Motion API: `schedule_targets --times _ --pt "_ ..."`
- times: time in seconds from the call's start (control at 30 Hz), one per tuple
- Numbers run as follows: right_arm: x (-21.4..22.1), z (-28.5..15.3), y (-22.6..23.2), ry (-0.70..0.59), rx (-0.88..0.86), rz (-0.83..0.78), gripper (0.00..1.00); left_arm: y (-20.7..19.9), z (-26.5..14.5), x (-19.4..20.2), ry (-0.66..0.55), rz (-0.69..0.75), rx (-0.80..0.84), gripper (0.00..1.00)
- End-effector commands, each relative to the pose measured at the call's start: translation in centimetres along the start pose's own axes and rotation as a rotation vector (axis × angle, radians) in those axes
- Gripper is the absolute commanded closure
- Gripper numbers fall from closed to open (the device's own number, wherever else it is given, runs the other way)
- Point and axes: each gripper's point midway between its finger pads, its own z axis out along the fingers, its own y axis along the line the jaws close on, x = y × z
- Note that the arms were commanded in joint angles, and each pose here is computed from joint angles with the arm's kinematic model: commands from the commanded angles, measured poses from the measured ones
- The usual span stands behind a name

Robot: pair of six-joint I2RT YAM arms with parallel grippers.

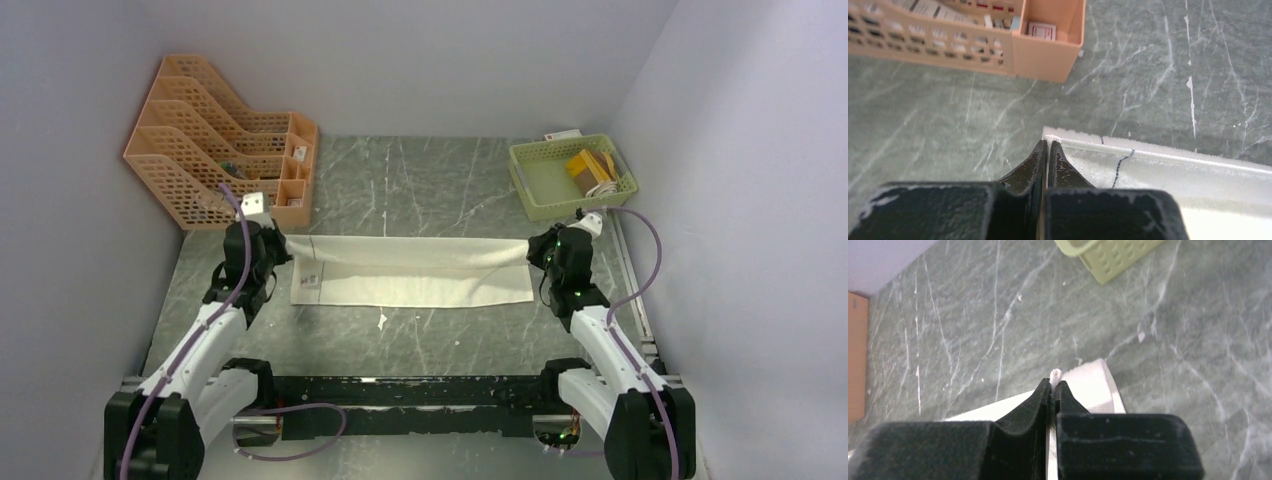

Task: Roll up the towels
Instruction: Fold the towel at the center of the board.

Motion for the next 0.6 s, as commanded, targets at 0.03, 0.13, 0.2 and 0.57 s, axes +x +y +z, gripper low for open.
schedule_targets --times 0.03,0.13,0.2,0.57 --pt "2.4 -1.1 -2.6 0.065 0.122 0.123 1.0 2.0 -1.4 1.2 -0.03 -0.193 -0.123 0.93" --pt "3.5 -1.5 -3.2 0.11 0.16 0.138 1.0 2.1 -2.0 2.6 -0.013 -0.246 -0.129 0.93" --pt "4.0 -1.7 -3.5 0.129 0.179 0.145 1.0 1.9 -2.3 3.8 0.013 -0.282 -0.113 0.93" --pt "6.3 -2.6 -4.6 0.215 0.235 0.177 0.69 0.4 -4.4 8.6 0.145 -0.451 -0.057 0.77"
